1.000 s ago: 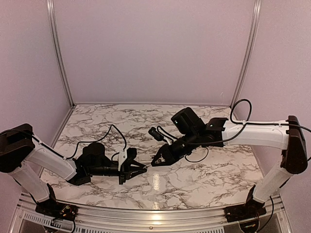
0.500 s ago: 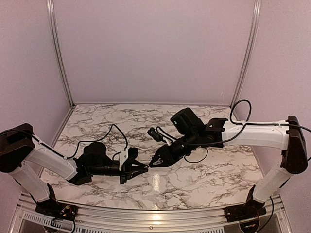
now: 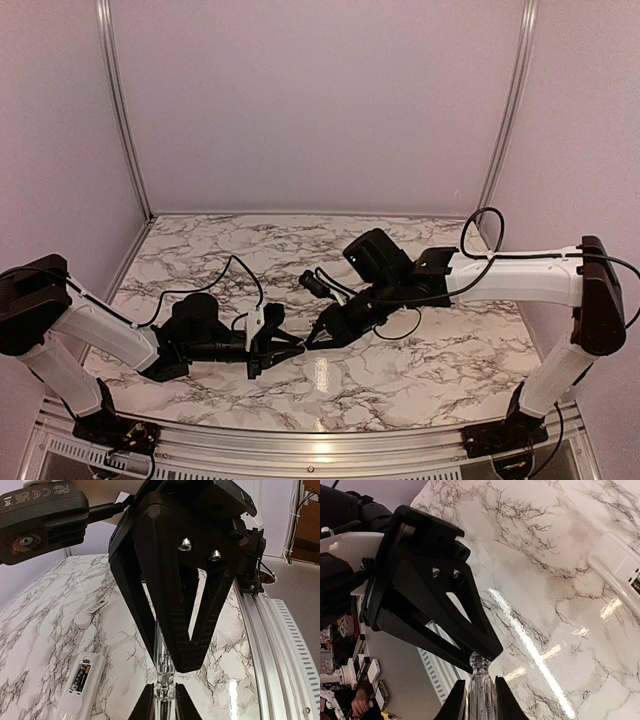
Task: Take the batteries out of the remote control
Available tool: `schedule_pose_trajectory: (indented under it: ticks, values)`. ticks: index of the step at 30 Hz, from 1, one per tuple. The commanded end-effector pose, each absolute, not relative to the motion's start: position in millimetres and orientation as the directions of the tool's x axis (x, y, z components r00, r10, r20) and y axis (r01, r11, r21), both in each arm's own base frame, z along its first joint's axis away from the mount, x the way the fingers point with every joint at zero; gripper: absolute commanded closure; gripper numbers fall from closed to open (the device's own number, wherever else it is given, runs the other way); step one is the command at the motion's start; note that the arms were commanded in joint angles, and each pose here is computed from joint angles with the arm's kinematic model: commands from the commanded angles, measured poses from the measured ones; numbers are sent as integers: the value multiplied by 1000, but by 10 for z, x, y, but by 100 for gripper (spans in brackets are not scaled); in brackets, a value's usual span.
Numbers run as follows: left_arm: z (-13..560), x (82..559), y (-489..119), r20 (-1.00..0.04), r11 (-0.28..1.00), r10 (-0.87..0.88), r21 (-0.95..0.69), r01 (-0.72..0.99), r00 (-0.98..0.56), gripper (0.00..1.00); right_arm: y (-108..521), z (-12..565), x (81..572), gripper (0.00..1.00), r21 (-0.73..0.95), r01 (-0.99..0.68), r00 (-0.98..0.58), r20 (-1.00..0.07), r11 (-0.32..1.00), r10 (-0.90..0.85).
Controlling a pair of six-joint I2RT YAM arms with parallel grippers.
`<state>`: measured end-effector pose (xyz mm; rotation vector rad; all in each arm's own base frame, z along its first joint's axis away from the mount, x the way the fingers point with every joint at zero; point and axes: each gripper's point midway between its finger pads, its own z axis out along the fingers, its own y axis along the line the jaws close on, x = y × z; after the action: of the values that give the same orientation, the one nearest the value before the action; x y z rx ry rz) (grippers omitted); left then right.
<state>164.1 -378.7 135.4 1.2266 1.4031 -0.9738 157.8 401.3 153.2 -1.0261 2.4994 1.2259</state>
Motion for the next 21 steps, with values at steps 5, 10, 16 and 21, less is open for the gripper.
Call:
schedule_pose_trajectory:
  ticks: [5, 10, 16, 21]
  values:
    - [1363, 1649, -3826, -981, 169, 194, 36, 985, 3, 100, 4118, 1696, 1630, 76, 627, -669, -735, -476, 400, -483]
    - [1359, 1647, -3826, -981, 167, 195, 36, 985, 3, 100, 4121, 1706, 1645, 77, 626, -667, -739, -482, 404, -471]
    - [1355, 1647, -3827, -981, 168, 196, 35, 985, 1, 100, 4135, 1690, 1660, 81, 628, -663, -743, -483, 407, -463]
    - [1349, 1652, -3826, -980, 170, 198, 36, 985, 2, 100, 4136, 1680, 1654, 91, 629, -663, -742, -481, 405, -467]
